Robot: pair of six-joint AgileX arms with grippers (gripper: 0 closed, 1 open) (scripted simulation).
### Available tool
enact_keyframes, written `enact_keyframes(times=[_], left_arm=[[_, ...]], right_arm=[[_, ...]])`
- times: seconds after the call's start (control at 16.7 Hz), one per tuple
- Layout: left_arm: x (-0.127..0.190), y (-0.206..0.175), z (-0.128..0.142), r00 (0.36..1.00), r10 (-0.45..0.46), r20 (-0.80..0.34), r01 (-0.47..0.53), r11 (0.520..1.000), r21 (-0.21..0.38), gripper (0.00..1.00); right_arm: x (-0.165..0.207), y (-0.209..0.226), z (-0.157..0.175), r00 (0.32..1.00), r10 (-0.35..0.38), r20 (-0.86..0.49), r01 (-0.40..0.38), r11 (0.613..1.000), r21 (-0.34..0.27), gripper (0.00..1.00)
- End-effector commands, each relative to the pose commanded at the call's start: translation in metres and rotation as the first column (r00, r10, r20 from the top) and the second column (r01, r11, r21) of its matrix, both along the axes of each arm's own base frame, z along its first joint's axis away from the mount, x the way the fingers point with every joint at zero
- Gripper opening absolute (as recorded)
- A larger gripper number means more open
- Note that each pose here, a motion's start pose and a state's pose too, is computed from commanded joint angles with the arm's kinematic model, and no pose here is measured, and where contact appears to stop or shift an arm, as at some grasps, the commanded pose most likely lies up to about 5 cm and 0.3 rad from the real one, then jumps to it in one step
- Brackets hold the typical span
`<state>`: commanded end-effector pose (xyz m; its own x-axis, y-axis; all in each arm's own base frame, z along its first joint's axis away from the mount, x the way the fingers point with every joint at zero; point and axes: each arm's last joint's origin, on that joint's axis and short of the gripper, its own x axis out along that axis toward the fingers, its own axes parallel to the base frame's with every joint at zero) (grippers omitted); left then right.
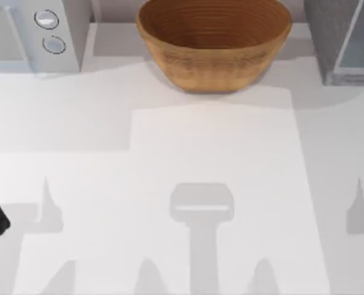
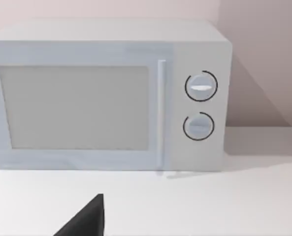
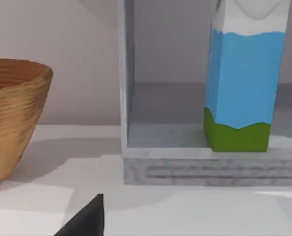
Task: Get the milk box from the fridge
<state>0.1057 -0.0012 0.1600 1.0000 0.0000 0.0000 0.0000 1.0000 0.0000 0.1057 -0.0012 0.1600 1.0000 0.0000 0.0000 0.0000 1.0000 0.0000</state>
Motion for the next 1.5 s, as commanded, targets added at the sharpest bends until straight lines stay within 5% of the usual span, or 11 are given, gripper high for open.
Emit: enact_keyframes(times=[0.78,1.5], left_arm=[[0.0,0.0,0.0,1.0,0.0,0.0,0.0,1.0,0.0,1.0],[0.0,0.0,0.0,1.0,0.0,0.0,0.0,1.0,0.0,1.0]], right_arm=[[0.045,-0.022,0.018,1.0,0.009,0.022,-0.009,1.0,-0.008,1.0],[0.097,-0.088,-0.036,1.0,0.002,-0.013,-0.002,1.0,0.006,1.0]])
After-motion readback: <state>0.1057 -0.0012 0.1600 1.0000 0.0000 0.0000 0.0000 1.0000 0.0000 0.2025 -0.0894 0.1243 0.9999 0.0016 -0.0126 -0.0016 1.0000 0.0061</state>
